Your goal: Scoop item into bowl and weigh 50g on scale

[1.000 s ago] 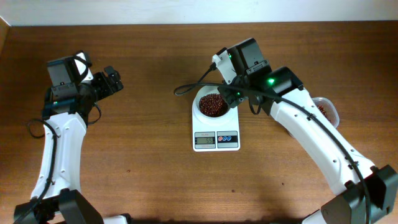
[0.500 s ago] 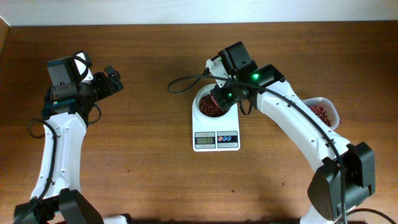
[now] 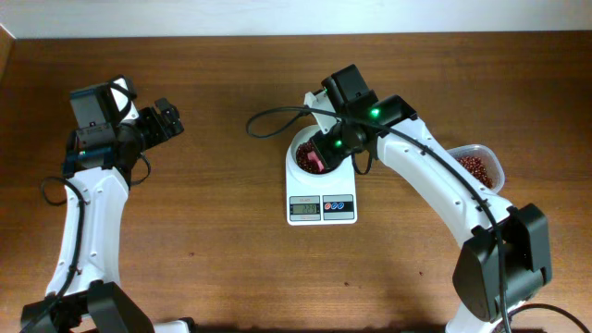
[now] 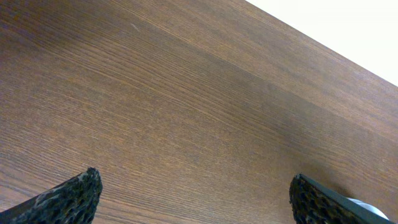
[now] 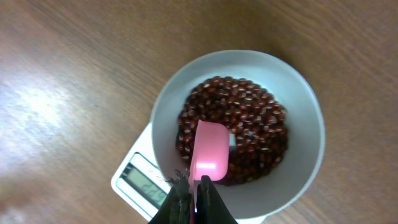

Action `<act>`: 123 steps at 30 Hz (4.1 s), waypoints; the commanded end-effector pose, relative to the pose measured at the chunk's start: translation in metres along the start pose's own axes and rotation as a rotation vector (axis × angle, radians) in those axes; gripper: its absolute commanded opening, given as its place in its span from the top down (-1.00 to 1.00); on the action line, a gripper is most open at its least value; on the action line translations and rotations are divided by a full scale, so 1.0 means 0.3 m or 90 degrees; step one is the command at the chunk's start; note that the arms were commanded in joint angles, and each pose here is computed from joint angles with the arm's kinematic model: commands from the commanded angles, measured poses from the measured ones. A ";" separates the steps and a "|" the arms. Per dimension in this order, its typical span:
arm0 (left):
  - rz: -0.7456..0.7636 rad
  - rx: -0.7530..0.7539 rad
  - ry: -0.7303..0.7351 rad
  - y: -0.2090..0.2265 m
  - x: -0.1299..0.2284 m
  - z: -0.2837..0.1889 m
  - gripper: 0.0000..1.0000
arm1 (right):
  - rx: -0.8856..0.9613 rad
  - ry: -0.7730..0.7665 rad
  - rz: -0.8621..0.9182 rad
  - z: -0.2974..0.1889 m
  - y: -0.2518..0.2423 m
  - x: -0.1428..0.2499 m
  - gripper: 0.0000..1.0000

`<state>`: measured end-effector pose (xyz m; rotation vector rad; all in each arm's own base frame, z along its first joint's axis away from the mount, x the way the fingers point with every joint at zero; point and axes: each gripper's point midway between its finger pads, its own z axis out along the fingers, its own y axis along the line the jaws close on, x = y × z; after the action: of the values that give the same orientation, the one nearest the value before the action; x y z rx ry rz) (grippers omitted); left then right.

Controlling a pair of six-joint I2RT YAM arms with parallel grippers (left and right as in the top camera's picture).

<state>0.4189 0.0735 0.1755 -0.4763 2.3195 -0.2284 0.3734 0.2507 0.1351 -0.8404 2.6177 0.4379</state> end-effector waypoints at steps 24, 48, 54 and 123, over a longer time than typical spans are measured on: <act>-0.006 -0.004 -0.010 0.003 -0.022 -0.006 -0.98 | -0.328 -0.133 0.273 -0.234 -0.200 -0.071 0.92; -0.006 -0.004 -0.010 0.003 -0.022 -0.006 -0.98 | -0.032 -0.062 0.147 -0.071 -0.208 -0.042 0.92; -0.006 -0.004 -0.010 0.003 -0.022 -0.006 -0.98 | 0.073 -0.037 0.043 -0.040 -0.186 -0.037 0.92; -0.006 -0.004 -0.010 0.003 -0.022 -0.006 -0.98 | -0.436 -0.141 0.320 -0.224 -0.209 -0.053 0.92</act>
<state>0.4189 0.0735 0.1755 -0.4763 2.3195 -0.2284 0.4125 0.1804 0.1889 -0.2559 2.4609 1.4366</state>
